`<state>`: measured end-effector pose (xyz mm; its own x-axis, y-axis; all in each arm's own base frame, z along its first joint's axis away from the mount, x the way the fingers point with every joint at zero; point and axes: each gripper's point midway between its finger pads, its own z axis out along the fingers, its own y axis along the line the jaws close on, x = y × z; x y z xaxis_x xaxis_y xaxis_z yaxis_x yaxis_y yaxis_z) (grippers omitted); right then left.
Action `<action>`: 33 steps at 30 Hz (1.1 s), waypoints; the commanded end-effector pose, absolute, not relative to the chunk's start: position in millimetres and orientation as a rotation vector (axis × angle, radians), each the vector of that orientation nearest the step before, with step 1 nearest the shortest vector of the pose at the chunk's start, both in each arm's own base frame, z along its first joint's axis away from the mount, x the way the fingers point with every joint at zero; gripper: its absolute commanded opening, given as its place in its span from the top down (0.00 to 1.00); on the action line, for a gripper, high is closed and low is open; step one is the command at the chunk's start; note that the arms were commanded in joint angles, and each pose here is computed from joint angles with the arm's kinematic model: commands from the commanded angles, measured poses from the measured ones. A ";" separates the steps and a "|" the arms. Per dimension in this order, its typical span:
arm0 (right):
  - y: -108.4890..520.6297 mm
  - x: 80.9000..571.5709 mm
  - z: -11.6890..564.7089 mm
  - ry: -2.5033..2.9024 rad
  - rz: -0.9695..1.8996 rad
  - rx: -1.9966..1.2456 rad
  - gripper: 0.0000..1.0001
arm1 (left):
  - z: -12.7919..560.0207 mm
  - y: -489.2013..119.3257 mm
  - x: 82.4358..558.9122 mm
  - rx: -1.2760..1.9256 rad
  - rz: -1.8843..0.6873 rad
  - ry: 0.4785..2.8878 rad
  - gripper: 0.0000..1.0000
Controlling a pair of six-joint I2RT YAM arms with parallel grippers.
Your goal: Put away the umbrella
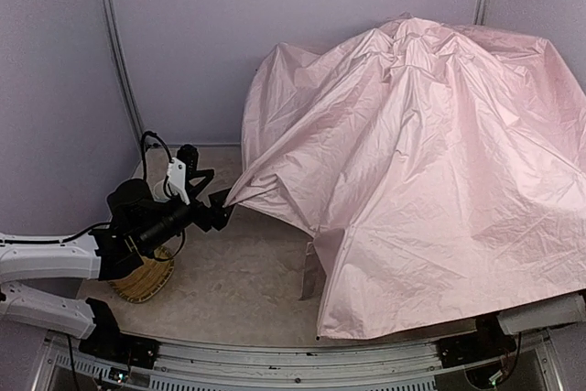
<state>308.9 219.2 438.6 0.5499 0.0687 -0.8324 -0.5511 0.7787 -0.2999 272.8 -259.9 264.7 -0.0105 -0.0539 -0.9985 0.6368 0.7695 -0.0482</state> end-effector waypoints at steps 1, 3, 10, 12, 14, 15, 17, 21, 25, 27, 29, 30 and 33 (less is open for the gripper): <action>183.5 308.2 454.1 0.957 0.329 -0.527 1.00 | 236.0 -247.2 275.1 0.544 -0.528 1.564 0.11; 178.2 307.5 450.2 0.973 0.318 -0.526 1.00 | 231.7 -242.4 277.1 0.544 -0.510 1.574 0.11; 157.0 311.5 452.1 0.999 0.279 -0.486 1.00 | 228.5 -231.3 283.1 0.524 -0.467 1.582 0.10; 151.4 314.7 455.0 1.013 0.268 -0.472 1.00 | 231.7 -232.8 280.6 0.535 -0.481 1.570 0.11; 142.6 316.9 460.3 1.023 0.269 -0.458 1.00 | 234.1 -235.4 275.6 0.560 -0.503 1.554 0.11; 137.3 316.8 464.9 1.021 0.272 -0.452 1.00 | 233.3 -235.3 273.6 0.566 -0.508 1.551 0.11; 125.1 315.5 475.5 1.010 0.265 -0.430 1.00 | 232.7 -230.1 274.1 0.542 -0.494 1.549 0.11; 106.9 313.5 494.4 0.998 0.226 -0.398 1.00 | 234.5 -216.9 281.2 0.459 -0.460 1.560 0.11; 120.8 311.0 483.5 1.021 0.294 -0.469 1.00 | 276.3 -202.8 296.2 0.300 -0.471 1.575 0.18; 134.5 306.4 476.2 1.029 0.370 -0.530 1.00 | 320.3 -204.4 297.8 0.292 -0.490 1.566 0.20; 150.3 301.5 467.3 1.031 0.425 -0.581 1.00 | 360.5 -208.8 288.9 0.321 -0.525 1.498 0.22; 157.8 302.5 460.7 1.041 0.439 -0.594 1.00 | 378.4 -211.0 282.0 0.334 -0.545 1.451 0.23; 181.3 311.1 432.9 1.099 0.477 -0.631 1.00 | 415.8 -225.6 254.8 0.398 -0.594 1.317 0.25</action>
